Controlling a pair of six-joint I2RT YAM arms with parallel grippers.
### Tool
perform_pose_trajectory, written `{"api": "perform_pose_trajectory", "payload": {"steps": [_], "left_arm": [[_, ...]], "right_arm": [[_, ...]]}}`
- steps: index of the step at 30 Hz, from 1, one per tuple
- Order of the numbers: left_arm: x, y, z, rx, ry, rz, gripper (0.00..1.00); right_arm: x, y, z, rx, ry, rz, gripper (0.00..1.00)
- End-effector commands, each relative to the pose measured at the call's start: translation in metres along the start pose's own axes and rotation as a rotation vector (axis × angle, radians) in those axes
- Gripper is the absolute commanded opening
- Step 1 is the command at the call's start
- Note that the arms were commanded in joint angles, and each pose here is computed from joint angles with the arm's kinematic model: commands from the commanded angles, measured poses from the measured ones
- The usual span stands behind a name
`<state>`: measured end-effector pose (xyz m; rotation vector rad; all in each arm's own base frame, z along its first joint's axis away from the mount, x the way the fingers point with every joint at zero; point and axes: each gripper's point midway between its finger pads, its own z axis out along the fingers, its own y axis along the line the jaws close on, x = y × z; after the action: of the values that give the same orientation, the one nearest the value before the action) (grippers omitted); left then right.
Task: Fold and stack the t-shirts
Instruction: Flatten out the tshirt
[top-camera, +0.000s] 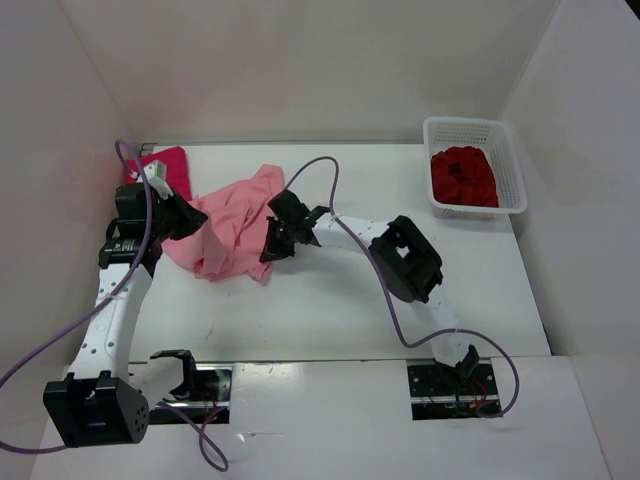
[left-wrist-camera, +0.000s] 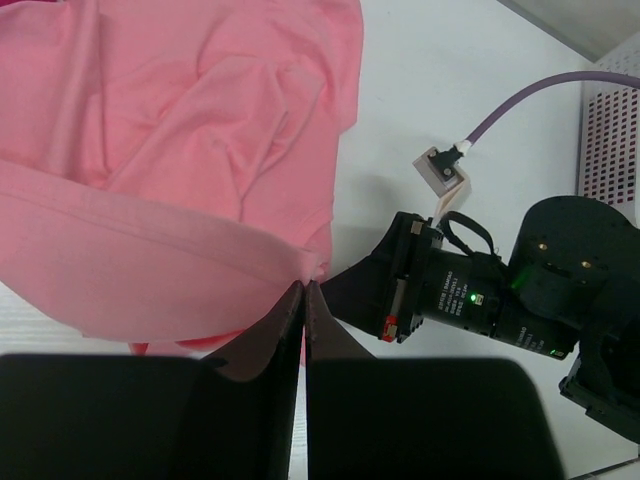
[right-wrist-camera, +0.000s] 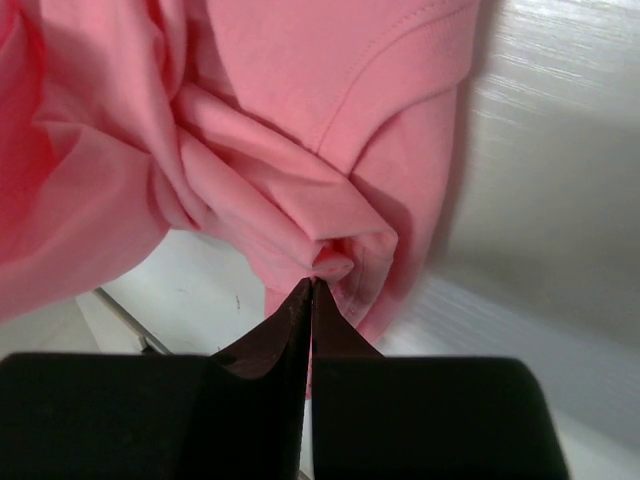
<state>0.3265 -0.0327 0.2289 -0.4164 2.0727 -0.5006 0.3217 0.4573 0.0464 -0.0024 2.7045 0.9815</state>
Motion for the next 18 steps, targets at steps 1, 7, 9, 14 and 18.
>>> {"api": "perform_pose_trajectory", "payload": {"steps": [1,7,9,14,18], "left_arm": [[-0.007,-0.011,-0.004,0.052,-0.034,0.007,0.07],[-0.008,-0.003,-0.003,0.005,-0.045,0.003,0.00],[-0.013,-0.006,-0.005,0.011,-0.057,-0.006,0.00],[-0.030,-0.022,-0.003,0.050,-0.056,-0.032,0.00],[-0.067,-0.046,-0.018,0.088,-0.122,-0.057,0.00]], "right_arm": [[-0.007,0.011,-0.002,-0.014,-0.004,-0.009,0.00],[-0.016,0.026,-0.038,-0.025,-0.065,-0.038,0.00],[-0.020,0.023,-0.054,-0.016,-0.097,-0.033,0.00],[-0.037,0.032,-0.143,-0.022,-0.232,-0.043,0.00],[-0.059,0.036,-0.242,-0.043,-0.394,-0.035,0.00]]}}
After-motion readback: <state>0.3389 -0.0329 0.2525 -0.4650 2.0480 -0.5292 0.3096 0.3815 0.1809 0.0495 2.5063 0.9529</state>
